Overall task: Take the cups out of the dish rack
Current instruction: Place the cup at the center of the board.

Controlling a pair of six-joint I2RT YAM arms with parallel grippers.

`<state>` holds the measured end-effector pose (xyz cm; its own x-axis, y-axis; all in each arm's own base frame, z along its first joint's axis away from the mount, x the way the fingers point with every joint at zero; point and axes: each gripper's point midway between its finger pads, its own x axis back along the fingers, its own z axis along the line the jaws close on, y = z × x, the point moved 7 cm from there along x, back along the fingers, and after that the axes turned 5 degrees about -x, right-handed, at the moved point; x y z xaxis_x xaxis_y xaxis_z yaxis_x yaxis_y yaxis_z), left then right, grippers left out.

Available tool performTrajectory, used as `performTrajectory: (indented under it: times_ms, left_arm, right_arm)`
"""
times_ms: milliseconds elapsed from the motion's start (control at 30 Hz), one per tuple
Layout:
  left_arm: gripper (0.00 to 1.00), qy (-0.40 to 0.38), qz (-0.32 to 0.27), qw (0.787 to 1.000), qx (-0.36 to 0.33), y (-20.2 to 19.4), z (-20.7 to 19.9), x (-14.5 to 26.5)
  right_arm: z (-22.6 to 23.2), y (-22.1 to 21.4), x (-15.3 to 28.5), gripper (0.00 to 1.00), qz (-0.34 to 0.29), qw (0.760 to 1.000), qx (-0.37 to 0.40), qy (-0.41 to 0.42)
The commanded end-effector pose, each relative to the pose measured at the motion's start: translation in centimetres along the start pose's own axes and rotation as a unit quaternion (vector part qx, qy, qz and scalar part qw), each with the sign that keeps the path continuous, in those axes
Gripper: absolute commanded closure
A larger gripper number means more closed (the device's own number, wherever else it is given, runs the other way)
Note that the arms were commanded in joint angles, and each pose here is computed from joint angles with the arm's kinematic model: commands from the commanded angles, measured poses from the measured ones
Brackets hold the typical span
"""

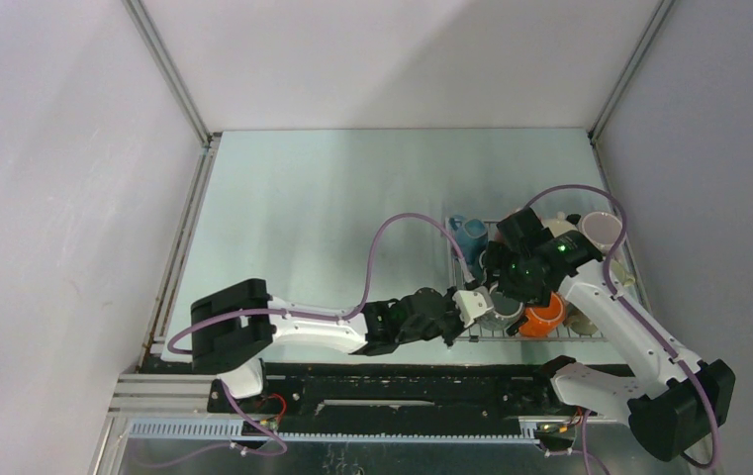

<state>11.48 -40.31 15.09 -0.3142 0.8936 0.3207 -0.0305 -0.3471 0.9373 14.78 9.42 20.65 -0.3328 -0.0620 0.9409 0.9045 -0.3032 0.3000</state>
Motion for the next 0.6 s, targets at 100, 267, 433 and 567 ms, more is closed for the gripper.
performTrajectory:
  times_ms: [100,267,433,567]
  left_arm:
    - [1.00,0.026,-0.072,0.996,0.041,5.0,1.0,0.9]
    - [1.00,0.027,-0.090,0.993,0.068,5.5,1.2,1.4]
    - [1.00,0.024,-0.094,0.992,0.084,5.7,1.6,1.5]
    - [1.00,0.024,-0.097,0.991,0.093,5.9,1.8,1.6]
  right_arm:
    - [1.2,0.8,2.4,0.17,-0.036,0.997,0.002,0.065]
    - [1.4,1.1,3.3,0.03,-0.057,0.994,-0.004,0.089]
    - [1.6,1.6,4.4,0.00,-0.083,0.991,-0.005,0.105]
    - [1.7,1.9,5.3,0.00,-0.101,0.988,-0.006,0.118]
